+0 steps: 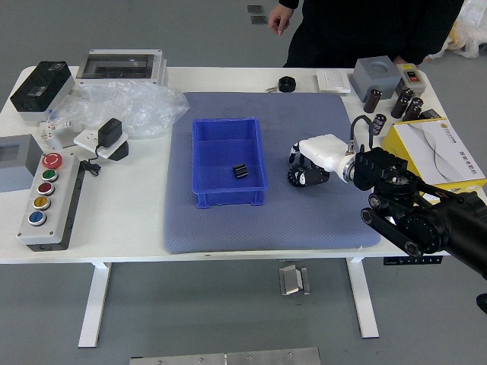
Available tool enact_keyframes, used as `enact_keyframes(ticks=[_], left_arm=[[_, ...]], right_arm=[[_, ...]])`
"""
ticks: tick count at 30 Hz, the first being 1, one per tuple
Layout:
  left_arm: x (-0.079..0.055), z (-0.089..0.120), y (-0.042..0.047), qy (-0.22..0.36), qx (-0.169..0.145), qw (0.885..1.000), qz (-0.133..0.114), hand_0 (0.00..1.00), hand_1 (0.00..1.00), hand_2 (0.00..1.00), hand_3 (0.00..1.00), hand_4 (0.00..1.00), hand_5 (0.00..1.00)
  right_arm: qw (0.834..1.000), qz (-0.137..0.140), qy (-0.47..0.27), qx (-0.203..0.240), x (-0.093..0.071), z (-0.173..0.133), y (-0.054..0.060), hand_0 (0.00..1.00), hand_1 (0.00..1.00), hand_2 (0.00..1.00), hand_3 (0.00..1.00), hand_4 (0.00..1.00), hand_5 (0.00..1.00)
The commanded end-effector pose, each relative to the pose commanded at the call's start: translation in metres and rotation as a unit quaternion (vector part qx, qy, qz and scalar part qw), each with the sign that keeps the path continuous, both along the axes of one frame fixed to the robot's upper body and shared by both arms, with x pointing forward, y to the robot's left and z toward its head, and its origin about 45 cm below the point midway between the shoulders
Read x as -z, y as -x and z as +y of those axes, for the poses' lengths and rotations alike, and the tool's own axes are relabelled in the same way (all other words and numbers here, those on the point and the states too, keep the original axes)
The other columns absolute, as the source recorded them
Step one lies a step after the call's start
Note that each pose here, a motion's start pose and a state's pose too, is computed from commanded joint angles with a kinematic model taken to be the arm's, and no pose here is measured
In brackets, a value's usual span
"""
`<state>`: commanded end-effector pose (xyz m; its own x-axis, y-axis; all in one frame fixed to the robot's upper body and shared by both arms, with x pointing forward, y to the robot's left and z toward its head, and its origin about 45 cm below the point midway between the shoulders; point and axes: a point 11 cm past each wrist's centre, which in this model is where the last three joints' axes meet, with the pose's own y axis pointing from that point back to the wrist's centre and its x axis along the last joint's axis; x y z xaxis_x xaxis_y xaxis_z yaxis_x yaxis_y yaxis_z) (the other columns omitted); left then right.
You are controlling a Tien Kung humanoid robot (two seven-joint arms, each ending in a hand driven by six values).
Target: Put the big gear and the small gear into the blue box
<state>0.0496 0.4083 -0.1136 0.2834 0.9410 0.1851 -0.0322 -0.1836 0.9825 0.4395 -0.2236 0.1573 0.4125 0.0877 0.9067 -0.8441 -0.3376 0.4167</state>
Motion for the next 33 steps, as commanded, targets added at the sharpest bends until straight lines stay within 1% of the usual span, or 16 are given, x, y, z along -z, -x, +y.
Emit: enact_keyframes(ticks=[3,4,9,10,15,16,18,21,22,25,27,28,33], left_arm=[[0.000,0.000,0.0001,0.000,0.000,1.000,0.000,0.862,0.832,0.814,0.836,0.702,0.296],[0.000,0.000,0.0002,0.000,0.000,1.000,0.000,0.862,0.832,0.814,0.836,0.702,0.295],[0.000,0.001,0.0004,-0.001,-0.001,1.000,0.000,0.862,0.832,0.814,0.836,0.702,0.295],[0.000,0.001,0.0003,-0.001,-0.001,1.000,0.000,0.862,0.832,0.814,0.836,0.703,0.294],[0.000,0.000,0.0004,0.000,-0.002,1.000,0.000,0.862,0.832,0.814,0.836,0.703,0.294],[0.000,0.000,0.0007,0.000,-0.002,1.000,0.000,0.862,0.832,0.814,0.836,0.703,0.293],[0.000,0.000,0.0012,0.000,-0.002,1.000,0.000,0.862,0.832,0.814,0.836,0.703,0.293],[0.000,0.001,0.0015,0.000,-0.003,1.000,0.000,0.862,0.832,0.814,0.836,0.703,0.293],[0.000,0.001,0.0014,-0.001,-0.004,1.000,0.000,0.862,0.832,0.814,0.836,0.702,0.292],[-0.001,0.004,0.0016,-0.003,-0.005,1.000,0.000,0.862,0.832,0.814,0.836,0.702,0.292],[-0.001,0.005,0.0021,-0.004,-0.006,1.000,0.000,0.862,0.832,0.814,0.836,0.702,0.292],[-0.001,0.005,0.0023,-0.004,-0.006,1.000,0.000,0.862,0.831,0.814,0.836,0.703,0.294],[-0.002,0.006,0.0037,-0.005,-0.006,1.000,0.001,0.862,0.831,0.814,0.836,0.703,0.294]], right_arm=[[1.000,0.008,0.001,0.003,0.000,-0.002,-0.001,0.554,0.439,0.513,0.639,0.468,0.284],[1.000,0.010,0.002,0.004,0.000,-0.003,-0.001,0.521,0.451,0.561,0.656,0.586,0.321],[1.000,0.028,0.010,0.008,0.001,-0.006,-0.002,0.521,0.451,0.561,0.656,0.586,0.321],[0.999,0.030,0.012,0.008,0.001,-0.006,-0.002,0.499,0.477,0.597,0.665,0.755,0.406],[0.999,0.033,0.015,0.011,-0.002,-0.008,-0.005,0.499,0.477,0.597,0.665,0.755,0.406],[0.999,0.032,0.014,0.012,-0.004,-0.008,-0.006,0.520,0.496,0.630,0.707,0.811,0.453],[0.999,0.028,0.012,0.017,-0.008,-0.010,-0.008,0.520,0.496,0.630,0.707,0.811,0.453],[0.999,0.021,0.003,0.025,-0.019,-0.013,-0.014,0.520,0.496,0.630,0.707,0.811,0.453],[0.999,0.019,0.000,0.028,-0.023,-0.014,-0.016,0.519,0.495,0.630,0.710,0.822,0.476],[0.999,0.018,-0.007,0.036,-0.034,-0.017,-0.019,0.519,0.495,0.630,0.710,0.822,0.476],[0.999,0.020,-0.012,0.040,-0.040,-0.020,-0.020,0.519,0.495,0.630,0.710,0.822,0.476],[0.999,0.020,-0.013,0.041,-0.043,-0.020,-0.019,0.551,0.522,0.650,0.744,0.829,0.495],[0.999,0.024,-0.006,0.039,-0.054,-0.020,-0.015,0.551,0.522,0.650,0.744,0.829,0.495]])
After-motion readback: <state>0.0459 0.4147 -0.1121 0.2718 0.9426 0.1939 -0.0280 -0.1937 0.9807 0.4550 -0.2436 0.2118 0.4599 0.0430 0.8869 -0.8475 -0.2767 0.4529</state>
